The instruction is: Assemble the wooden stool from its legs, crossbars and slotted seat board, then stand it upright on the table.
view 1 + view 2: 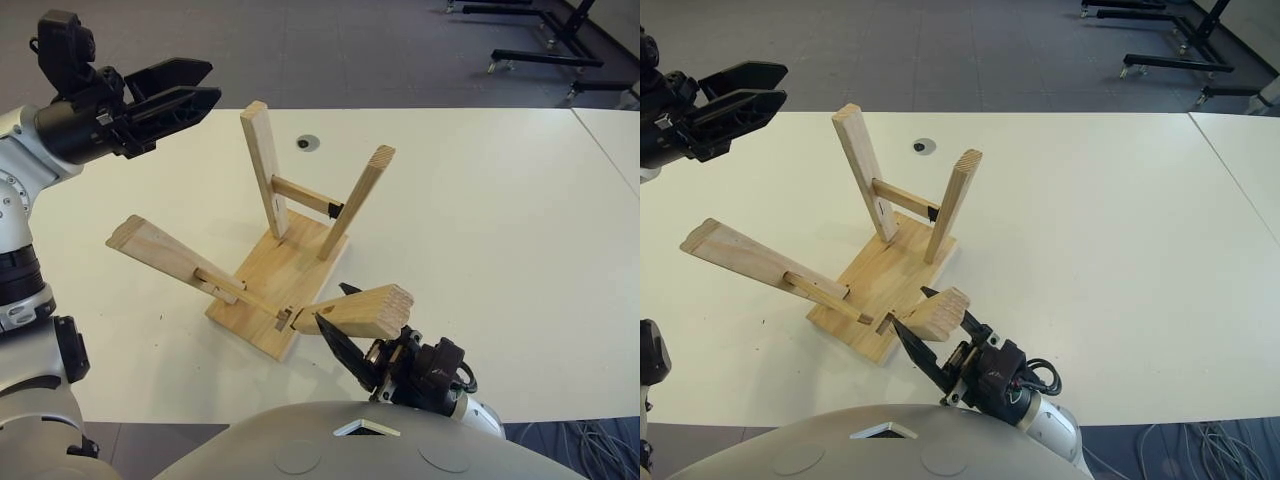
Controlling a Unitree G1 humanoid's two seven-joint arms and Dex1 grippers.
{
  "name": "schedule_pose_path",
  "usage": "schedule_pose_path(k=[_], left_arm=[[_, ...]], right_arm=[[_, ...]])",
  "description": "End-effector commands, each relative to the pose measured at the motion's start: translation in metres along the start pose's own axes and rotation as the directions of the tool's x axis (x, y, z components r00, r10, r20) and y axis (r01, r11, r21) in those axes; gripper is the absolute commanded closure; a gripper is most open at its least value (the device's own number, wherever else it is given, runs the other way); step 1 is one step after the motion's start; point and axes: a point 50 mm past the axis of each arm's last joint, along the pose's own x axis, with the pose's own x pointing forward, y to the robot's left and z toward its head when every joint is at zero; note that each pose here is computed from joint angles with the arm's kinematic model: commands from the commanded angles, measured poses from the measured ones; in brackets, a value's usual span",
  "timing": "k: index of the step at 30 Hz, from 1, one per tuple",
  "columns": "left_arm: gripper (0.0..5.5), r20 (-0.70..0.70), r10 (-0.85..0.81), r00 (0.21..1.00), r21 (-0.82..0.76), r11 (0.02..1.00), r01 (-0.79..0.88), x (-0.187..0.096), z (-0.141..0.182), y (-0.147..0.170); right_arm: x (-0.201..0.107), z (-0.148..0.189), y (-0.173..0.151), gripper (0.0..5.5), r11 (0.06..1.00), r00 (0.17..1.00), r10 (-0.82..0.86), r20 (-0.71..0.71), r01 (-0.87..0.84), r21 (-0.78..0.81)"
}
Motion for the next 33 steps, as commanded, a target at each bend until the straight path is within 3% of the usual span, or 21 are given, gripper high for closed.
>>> schedule_pose_path(k=[1,13,18,24,29,33], left_arm=[[2.10,0.029,0.037,0.999,0.013,0.999,-0.037,-0.008,-0.006,-0.010],[2.10,0.114,0.186,0.976,-0.002,0.982,-0.187,-0.022,-0.028,-0.035],[2.10,0.200,0.298,0.933,-0.079,0.954,-0.288,-0.029,-0.045,-0.038],[2.10,0.254,0.378,0.890,-0.225,0.918,-0.326,-0.008,-0.084,-0.070],[2.10,0.269,0.385,0.883,-0.236,0.915,-0.327,-0.001,-0.088,-0.072],[2.10,0.275,0.378,0.884,-0.212,0.921,-0.328,0.001,-0.085,-0.068]], right_arm=[[0.012,0.025,0.007,3.43,0.988,0.986,0.155,0.058,-0.154,-0.021],[-0.036,0.014,-0.026,3.43,0.970,0.971,0.238,-0.025,-0.236,0.064],[-0.057,0.030,-0.042,3.43,0.979,0.979,0.204,-0.016,-0.204,-0.021],[-0.023,0.037,-0.067,3.43,0.968,0.972,0.233,0.038,-0.227,-0.110],[0.002,0.051,-0.077,3.43,0.962,0.965,0.252,0.072,-0.242,-0.131],[0.004,0.058,-0.087,3.43,0.960,0.967,0.251,0.034,-0.245,-0.136]])
